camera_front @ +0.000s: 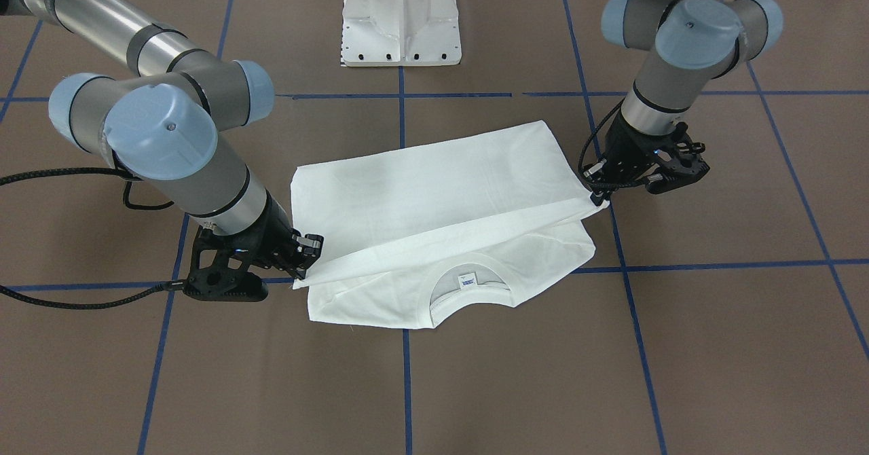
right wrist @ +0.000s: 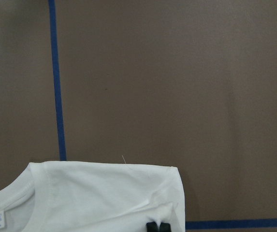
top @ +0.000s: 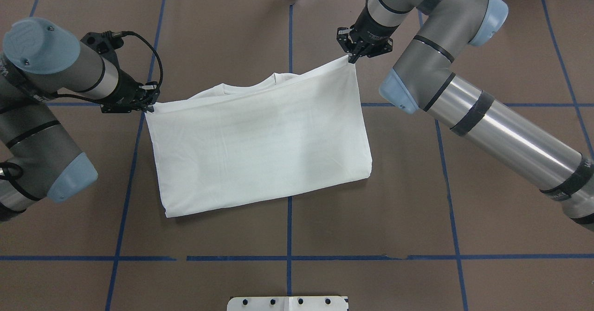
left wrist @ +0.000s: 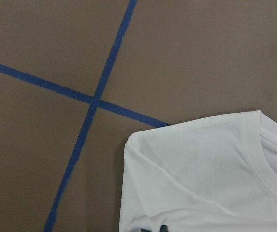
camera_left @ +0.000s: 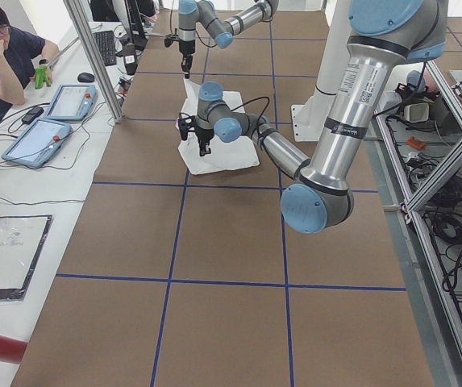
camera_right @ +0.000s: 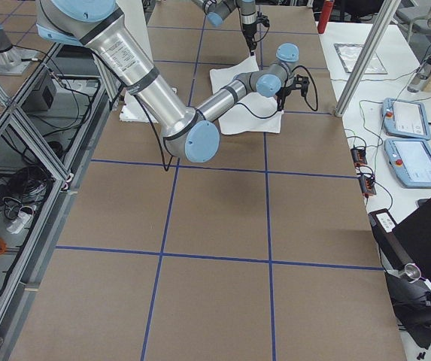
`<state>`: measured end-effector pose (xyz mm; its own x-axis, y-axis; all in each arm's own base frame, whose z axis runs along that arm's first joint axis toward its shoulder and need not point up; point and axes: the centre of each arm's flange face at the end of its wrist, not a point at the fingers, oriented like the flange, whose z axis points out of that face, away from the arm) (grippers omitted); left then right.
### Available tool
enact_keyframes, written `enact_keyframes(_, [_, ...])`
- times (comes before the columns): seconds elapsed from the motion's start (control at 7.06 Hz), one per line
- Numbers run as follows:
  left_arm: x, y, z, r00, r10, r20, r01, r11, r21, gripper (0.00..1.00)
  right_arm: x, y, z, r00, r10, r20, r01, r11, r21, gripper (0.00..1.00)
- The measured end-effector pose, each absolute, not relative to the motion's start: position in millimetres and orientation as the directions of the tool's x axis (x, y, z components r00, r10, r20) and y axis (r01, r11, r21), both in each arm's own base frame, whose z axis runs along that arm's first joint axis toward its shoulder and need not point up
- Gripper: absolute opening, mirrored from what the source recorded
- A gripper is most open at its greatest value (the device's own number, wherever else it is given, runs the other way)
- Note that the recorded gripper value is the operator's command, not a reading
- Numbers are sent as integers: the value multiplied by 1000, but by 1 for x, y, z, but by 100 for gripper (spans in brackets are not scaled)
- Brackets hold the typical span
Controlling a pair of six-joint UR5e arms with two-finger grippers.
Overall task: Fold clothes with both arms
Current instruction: 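Lay the hem at the collar and open both grippers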
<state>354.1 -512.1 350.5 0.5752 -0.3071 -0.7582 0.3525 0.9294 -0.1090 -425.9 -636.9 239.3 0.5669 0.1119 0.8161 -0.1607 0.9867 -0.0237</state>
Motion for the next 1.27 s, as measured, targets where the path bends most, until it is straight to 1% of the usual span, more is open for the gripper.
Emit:
enact_keyframes(0.28, [363,-528,362,580,-313,-752,359,927,-109,0,-432,-645,241,573,118,811,-163,986,-28,0])
enact_keyframes(0.85, [348,-551,375,600,-300,-742,367,927,-77,0,-437,-653,245,586,130,800,-169,985,-37,0])
enact_keyframes(1.27, [350,-558,364,595,-285,-751,364,929,-64,0,-440,-654,243,587,130,799,-168,985,-37,0])
